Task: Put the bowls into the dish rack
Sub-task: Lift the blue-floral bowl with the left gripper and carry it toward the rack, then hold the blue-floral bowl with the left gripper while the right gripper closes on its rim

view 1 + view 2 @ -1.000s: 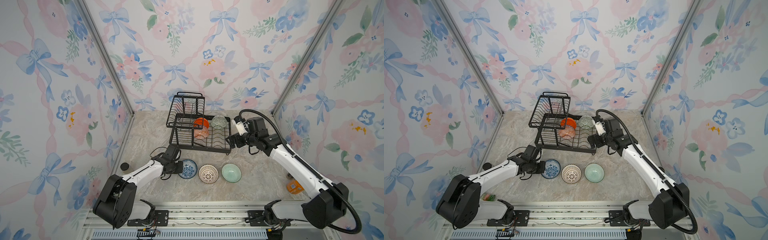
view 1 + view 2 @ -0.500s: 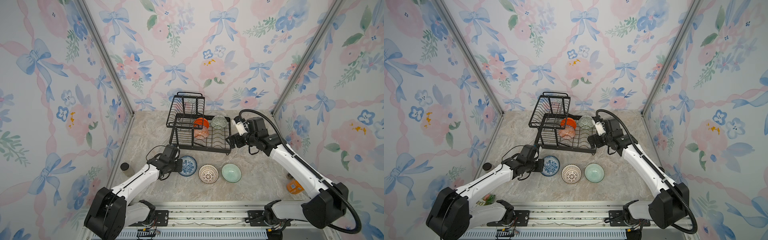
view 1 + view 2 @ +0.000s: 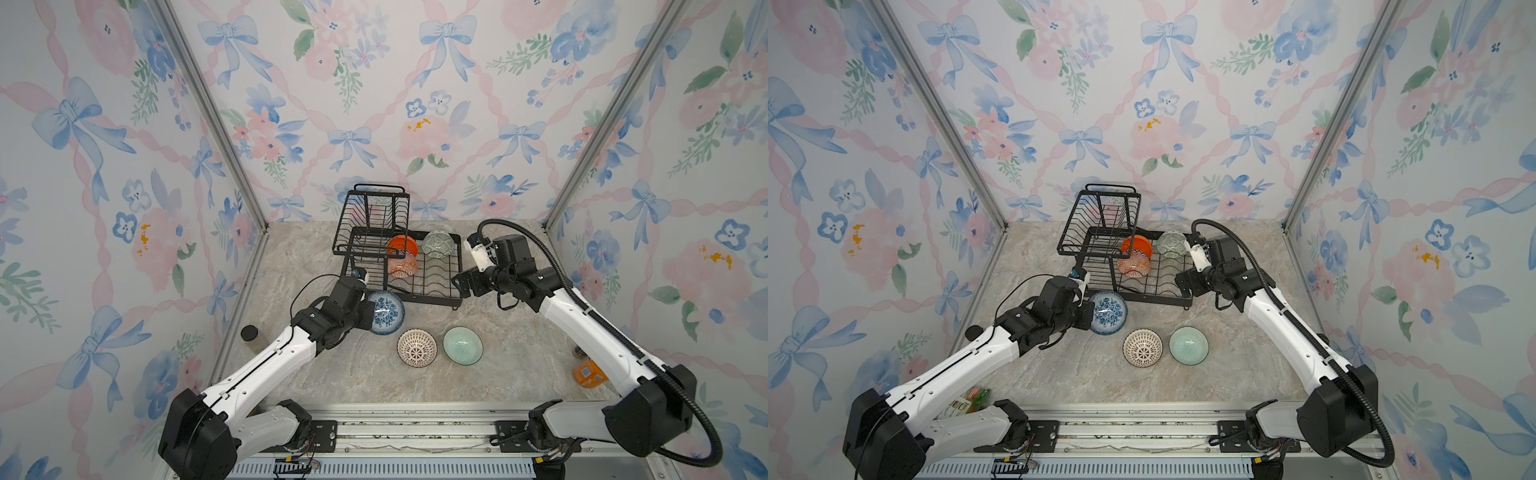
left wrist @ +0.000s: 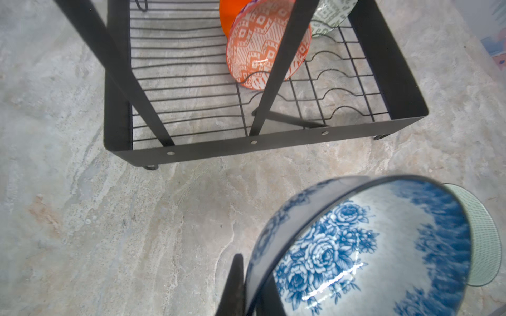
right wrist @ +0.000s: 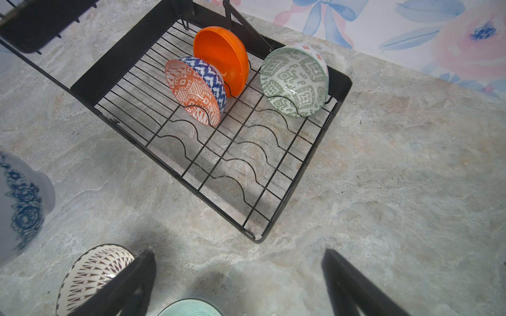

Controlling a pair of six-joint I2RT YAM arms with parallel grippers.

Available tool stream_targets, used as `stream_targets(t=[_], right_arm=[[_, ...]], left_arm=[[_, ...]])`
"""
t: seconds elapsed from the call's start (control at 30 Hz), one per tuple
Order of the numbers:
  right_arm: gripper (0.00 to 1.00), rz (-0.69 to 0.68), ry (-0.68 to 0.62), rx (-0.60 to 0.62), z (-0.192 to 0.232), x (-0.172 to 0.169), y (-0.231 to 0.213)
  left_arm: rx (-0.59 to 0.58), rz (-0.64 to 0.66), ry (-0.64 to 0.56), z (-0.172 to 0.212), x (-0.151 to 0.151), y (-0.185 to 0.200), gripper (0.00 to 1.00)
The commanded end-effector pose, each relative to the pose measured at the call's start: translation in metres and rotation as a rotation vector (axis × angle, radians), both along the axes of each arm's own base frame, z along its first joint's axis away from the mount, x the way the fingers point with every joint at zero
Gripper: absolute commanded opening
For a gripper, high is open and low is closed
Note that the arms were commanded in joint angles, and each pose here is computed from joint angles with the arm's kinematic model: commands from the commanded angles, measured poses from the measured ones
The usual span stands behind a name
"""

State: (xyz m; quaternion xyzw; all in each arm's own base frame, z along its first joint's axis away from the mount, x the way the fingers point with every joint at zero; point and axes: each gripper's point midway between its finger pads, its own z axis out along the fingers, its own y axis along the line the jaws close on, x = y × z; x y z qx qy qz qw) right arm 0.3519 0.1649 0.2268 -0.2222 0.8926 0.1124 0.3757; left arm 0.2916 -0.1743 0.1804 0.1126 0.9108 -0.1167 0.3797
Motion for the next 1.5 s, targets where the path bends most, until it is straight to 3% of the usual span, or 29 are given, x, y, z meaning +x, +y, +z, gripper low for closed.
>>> stream_targets(t=[0.0, 0.27, 0.5, 0.97, 1.17, 1.47], right_arm=[[0.97, -0.003, -0.006, 0.021, 0.012, -0.002, -0.001], [0.97, 0.002, -0.052, 0.065, 0.033, -0.004, 0.002], [0.97, 0.007, -0.165, 0.154, 0.081, 0.003, 0.01], [0.97, 0.081, -0.369, 0.324, 0.183, -0.017, 0.023], [0.97, 0.087, -0.355, 0.339, 0.182, -0.007, 0.038], [0.98, -0.058, -0.309, 0.342, 0.168, 0.029, 0.034]], left_arm=[[-0.002, -0.019, -0.13, 0.046, 0.014, -0.011, 0.0], [-0.035, -0.1, -0.291, 0.115, 0.029, -0.038, 0.0], [-0.08, -0.203, -0.424, 0.167, 0.044, -0.071, 0.0], [-0.022, -0.261, -0.568, 0.2, 0.096, -0.111, 0.0], [-0.036, -0.292, -0.601, 0.212, 0.115, -0.13, 0.0], [-0.072, -0.334, -0.627, 0.225, 0.134, -0.154, 0.0]])
